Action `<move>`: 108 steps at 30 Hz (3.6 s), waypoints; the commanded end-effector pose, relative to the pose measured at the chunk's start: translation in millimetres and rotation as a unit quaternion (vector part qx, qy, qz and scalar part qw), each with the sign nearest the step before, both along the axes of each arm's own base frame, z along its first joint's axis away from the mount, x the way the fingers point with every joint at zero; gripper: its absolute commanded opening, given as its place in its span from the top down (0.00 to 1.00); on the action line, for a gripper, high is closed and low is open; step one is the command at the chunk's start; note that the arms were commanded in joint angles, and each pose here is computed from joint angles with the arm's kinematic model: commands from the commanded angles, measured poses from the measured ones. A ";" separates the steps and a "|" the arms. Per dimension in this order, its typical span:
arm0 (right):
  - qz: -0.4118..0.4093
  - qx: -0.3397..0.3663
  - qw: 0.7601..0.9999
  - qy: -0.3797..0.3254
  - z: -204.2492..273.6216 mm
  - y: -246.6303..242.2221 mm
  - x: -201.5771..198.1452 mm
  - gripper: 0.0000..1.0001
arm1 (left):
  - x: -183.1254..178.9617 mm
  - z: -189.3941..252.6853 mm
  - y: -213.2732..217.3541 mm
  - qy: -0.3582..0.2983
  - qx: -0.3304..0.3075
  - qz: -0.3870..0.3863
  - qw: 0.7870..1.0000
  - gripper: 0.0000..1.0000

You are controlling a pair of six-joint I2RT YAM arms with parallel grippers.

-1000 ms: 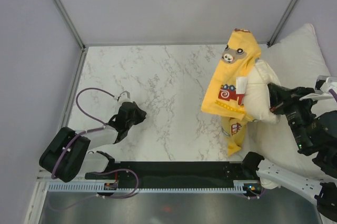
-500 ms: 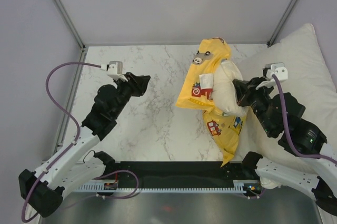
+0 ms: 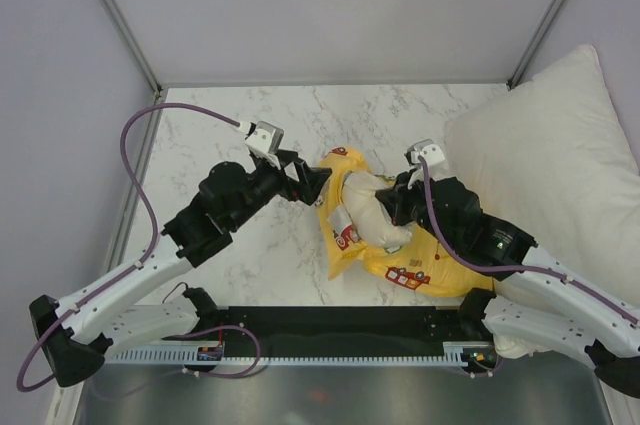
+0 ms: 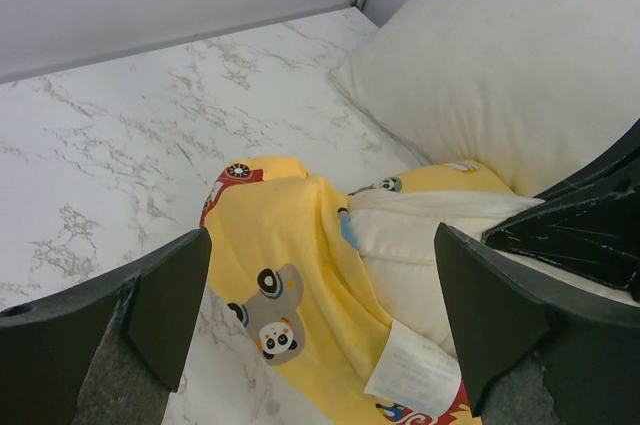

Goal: Remove the pillowcase from the pillow
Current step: Expand the opening of the pillowcase

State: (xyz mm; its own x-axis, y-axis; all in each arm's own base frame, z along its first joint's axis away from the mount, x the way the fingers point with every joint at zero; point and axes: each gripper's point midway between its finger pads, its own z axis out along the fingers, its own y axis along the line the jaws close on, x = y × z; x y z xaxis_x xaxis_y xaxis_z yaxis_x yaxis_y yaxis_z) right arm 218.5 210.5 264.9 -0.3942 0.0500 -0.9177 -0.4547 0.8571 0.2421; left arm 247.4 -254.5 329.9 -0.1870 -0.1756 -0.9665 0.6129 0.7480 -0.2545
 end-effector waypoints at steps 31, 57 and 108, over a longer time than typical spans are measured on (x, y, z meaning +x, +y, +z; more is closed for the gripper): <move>0.066 -0.010 0.997 0.025 -16.8 0.6 -27.3 1.00 | 47.1 -153.1 -10.4 0.131 0.241 0.133 0.952 0.90; 0.307 -0.014 0.934 0.180 -53.9 -1.4 -149.1 1.00 | 206.4 -140.2 73.4 0.221 0.158 0.261 0.926 0.98; 0.226 -0.042 0.959 0.169 -155.9 138.7 24.1 1.00 | -44.6 -220.1 26.6 0.270 -0.012 0.059 0.961 0.98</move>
State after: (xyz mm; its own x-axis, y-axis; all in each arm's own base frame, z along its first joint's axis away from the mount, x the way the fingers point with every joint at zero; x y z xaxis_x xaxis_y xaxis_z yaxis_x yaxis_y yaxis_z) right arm 204.0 336.5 116.6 -0.6737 -0.2850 -0.6818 -0.6850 0.5870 0.4315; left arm 212.3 -230.0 85.4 -0.6592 -0.1427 -0.7383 0.3239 0.8322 -0.4500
